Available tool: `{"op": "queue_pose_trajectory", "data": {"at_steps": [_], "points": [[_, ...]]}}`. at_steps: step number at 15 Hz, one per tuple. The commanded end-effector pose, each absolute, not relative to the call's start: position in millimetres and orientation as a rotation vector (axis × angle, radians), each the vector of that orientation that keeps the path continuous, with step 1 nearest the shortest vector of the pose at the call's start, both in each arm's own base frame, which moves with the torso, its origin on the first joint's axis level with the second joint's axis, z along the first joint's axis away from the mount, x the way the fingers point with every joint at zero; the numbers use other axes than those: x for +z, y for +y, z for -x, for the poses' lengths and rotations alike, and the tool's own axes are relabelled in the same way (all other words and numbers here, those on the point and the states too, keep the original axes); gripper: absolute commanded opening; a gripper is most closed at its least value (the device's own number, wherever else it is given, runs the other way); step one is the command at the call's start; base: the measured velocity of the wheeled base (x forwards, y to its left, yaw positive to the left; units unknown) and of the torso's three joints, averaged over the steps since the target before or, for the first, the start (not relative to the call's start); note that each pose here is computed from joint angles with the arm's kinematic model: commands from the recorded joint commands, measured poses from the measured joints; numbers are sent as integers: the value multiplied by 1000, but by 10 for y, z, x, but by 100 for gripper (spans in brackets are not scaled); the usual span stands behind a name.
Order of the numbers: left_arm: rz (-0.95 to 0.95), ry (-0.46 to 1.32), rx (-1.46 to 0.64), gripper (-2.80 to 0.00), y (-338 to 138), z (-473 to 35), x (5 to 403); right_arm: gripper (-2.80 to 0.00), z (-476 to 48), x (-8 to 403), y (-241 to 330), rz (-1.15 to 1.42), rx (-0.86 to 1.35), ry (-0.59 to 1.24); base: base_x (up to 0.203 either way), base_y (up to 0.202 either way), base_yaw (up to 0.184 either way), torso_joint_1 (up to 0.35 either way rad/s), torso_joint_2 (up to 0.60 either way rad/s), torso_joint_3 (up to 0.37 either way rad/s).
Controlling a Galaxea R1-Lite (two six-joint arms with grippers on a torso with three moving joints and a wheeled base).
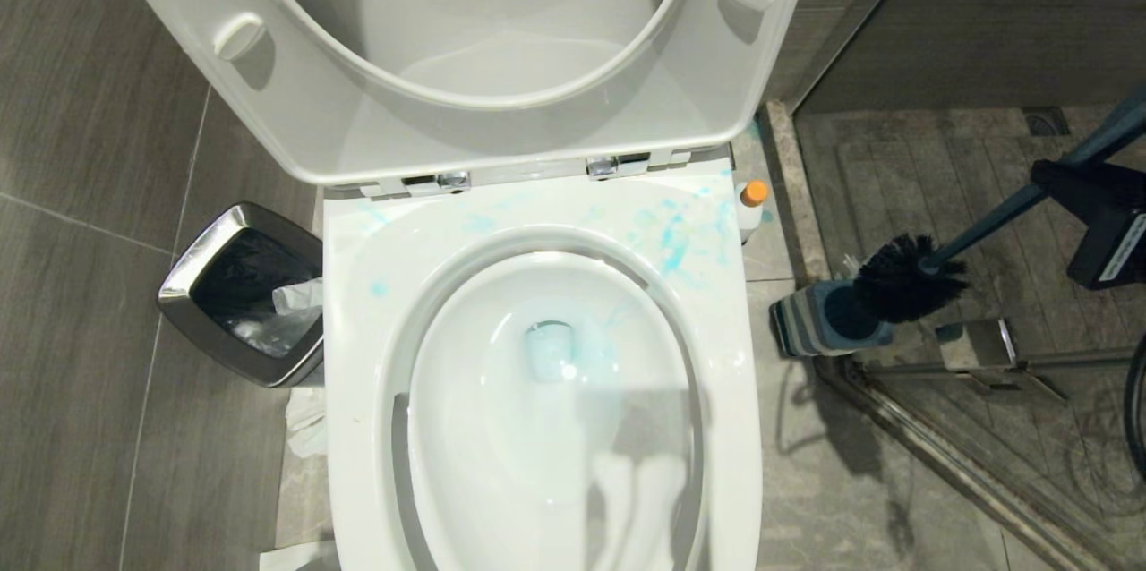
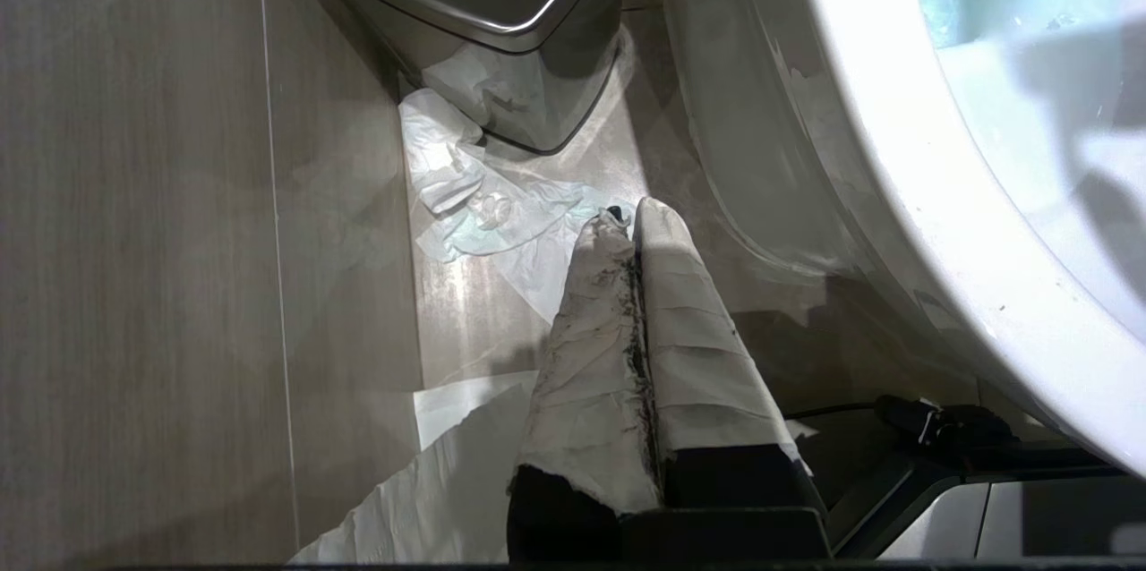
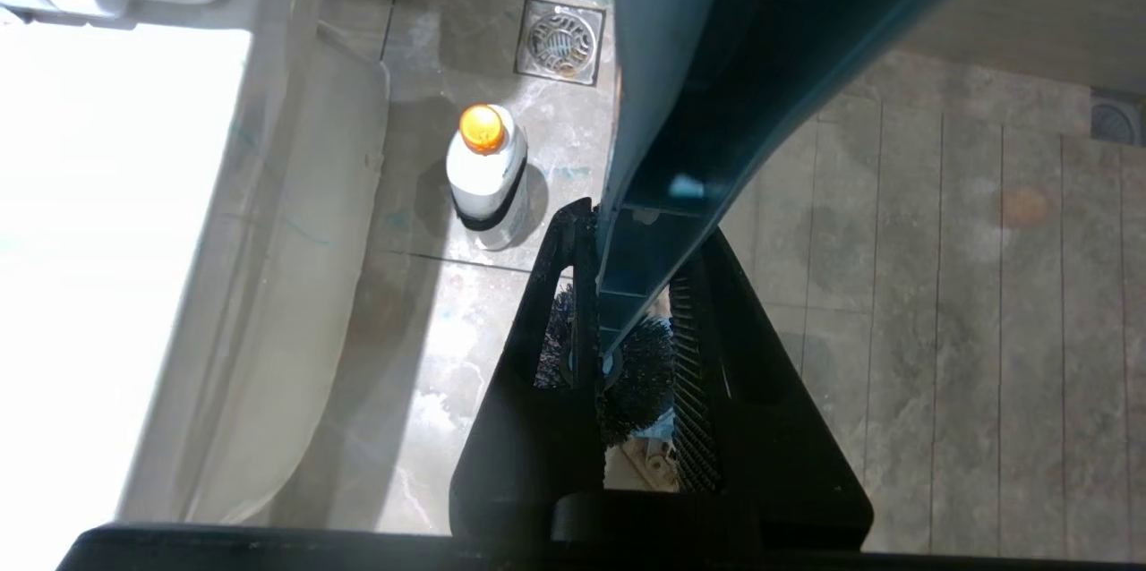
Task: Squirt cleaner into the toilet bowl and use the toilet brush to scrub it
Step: Scrub the toilet bowl
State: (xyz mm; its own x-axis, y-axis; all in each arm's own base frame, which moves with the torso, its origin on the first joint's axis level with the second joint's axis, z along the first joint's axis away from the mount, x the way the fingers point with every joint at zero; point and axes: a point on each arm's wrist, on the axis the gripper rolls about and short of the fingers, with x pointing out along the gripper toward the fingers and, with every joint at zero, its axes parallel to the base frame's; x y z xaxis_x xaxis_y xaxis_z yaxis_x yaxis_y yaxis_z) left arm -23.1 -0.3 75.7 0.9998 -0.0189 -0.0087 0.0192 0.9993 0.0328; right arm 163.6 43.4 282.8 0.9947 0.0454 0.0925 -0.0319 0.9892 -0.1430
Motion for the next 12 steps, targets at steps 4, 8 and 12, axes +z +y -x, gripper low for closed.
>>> {"op": "queue_pose_trajectory", "data": {"at_steps": [4,8,12], "points": [[-32,10,-20,-280,-2,229,756,-280,-1631,3174,642,110,52,-156,0,0,0,3,7,117],[-32,10,-20,-280,-3,230,758,-280,-1444,3315,947,102,77,-161,0,0,0,2,1,195],[-32,10,-19,-280,-3,229,756,-280,-1426,3296,1057,122,111,-141,0,0,0,3,2,205]]}}
